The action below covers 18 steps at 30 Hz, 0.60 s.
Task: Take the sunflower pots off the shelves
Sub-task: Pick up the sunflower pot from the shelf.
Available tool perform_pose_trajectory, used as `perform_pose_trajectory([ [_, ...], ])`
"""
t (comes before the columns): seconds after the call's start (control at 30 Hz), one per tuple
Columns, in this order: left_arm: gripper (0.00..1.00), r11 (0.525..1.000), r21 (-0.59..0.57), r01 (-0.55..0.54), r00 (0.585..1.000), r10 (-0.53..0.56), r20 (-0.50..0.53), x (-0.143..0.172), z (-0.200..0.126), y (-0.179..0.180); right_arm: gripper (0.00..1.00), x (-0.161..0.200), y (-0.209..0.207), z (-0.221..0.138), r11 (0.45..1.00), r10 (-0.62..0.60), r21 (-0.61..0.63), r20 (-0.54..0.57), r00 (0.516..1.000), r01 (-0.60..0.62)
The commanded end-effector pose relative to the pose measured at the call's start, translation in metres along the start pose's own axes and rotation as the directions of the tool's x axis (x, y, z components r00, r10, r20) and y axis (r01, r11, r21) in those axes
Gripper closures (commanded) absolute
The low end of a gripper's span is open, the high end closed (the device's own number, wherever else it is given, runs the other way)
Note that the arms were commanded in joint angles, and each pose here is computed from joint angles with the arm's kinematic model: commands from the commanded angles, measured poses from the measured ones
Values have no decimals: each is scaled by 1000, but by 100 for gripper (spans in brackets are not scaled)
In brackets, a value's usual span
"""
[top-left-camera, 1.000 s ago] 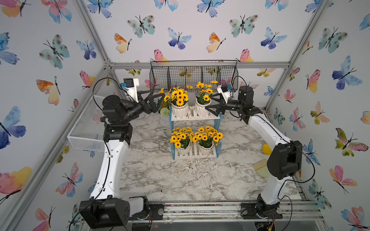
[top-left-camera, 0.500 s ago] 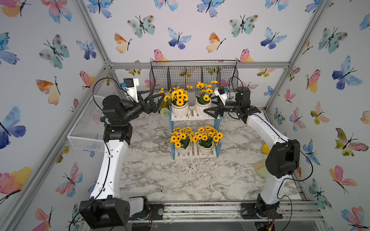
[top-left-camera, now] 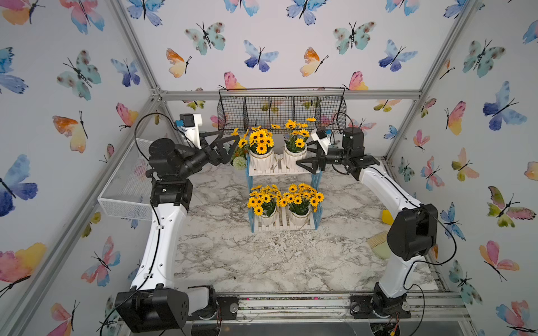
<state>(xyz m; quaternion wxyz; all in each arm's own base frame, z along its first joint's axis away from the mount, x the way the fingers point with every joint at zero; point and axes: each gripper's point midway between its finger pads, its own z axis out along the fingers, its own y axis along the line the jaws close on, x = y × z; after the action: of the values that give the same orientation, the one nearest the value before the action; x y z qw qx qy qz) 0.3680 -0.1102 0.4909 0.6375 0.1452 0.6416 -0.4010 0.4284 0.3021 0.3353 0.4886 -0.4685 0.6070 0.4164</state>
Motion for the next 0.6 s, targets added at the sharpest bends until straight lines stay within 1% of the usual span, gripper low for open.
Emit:
perform_pose_trajectory([
  [0.0, 2, 999, 29, -34, 999, 33, 22, -9, -5, -11, 0, -18, 8, -6, 999, -29, 20, 11, 1000, 29],
  [0.37, 2, 999, 30, -38, 999, 37, 25, -10, -6, -12, 1, -39, 0, -8, 997, -46, 61, 45, 998, 43],
  [0.57, 2, 999, 30, -38, 999, 37, 25, -10, -6, -13, 1, -39, -3, -5, 999, -18, 53, 62, 998, 14],
])
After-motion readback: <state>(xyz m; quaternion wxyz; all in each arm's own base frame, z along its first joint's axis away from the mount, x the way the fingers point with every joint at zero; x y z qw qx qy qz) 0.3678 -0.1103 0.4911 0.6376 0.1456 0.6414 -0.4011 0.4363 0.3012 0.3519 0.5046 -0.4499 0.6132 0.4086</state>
